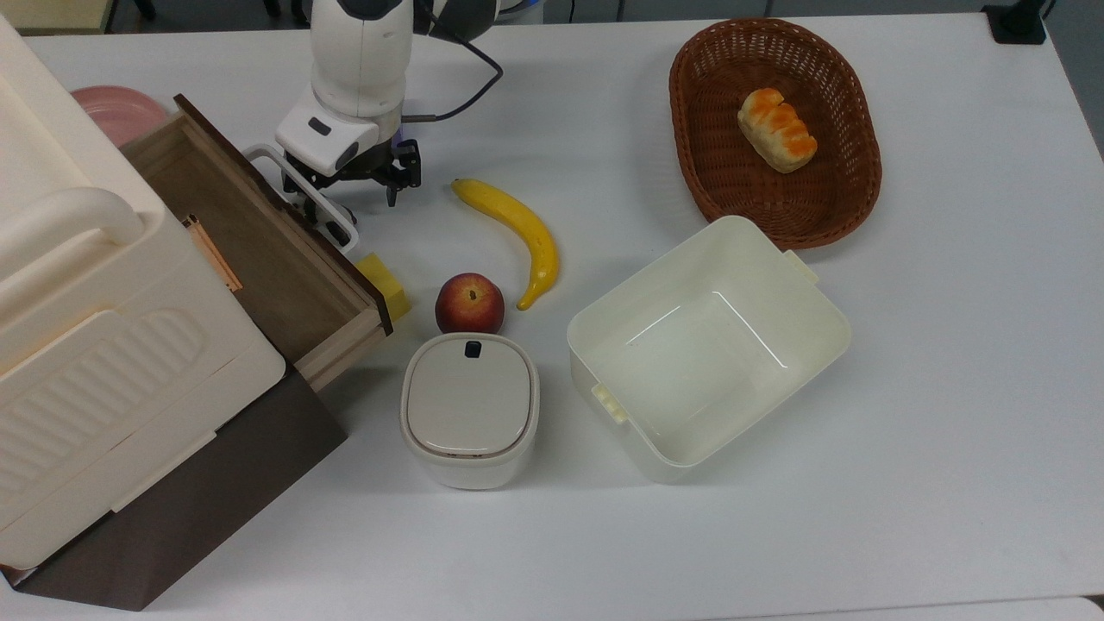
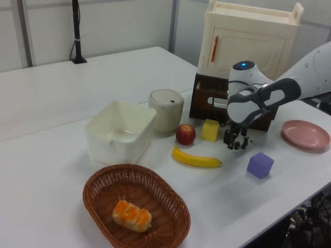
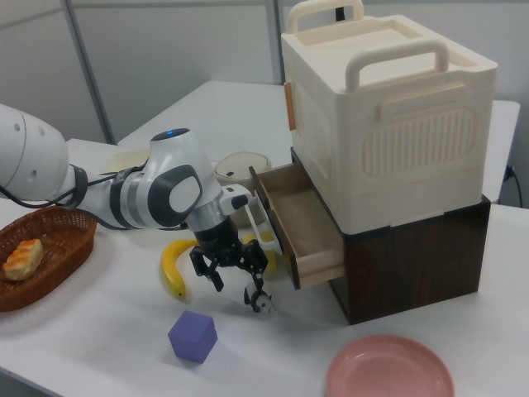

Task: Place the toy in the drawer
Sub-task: 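Close the gripper fingers on the panda toy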

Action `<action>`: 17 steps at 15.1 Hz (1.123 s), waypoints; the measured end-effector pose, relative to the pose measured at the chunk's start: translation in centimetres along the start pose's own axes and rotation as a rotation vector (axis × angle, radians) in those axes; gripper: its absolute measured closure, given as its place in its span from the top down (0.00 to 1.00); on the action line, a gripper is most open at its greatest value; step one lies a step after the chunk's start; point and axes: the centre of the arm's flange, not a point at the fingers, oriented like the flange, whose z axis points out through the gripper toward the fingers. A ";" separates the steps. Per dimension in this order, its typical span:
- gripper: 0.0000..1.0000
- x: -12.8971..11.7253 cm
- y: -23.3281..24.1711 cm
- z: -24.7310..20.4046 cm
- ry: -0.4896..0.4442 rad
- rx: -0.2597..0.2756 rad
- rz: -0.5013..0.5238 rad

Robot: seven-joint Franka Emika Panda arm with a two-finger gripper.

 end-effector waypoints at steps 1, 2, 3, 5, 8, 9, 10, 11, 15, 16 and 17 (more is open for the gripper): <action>1.00 0.0 0.0 0.1 -0.002 0.000 0.000; 1.00 0.1 0.0 0.3 -0.004 0.001 0.000; 1.00 0.1 0.1 0.4 -0.006 0.000 -0.002; 1.00 0.3 0.3 0.7 -0.011 -0.005 -0.008; 1.00 0.4 0.3 0.7 -0.009 -0.007 -0.010; 1.00 0.5 0.3 0.8 -0.003 -0.008 -0.011; 1.00 0.6 0.3 0.9 0.002 -0.008 -0.012; 1.00 0.7 0.3 1.2 0.006 -0.008 -0.013; 1.00 0.6 0.5 1.7 -0.002 -0.015 -0.073; 1.00 0.5 0.7 1.7 -0.003 -0.015 -0.087; 1.00 0.4 0.8 1.7 -0.003 -0.015 -0.097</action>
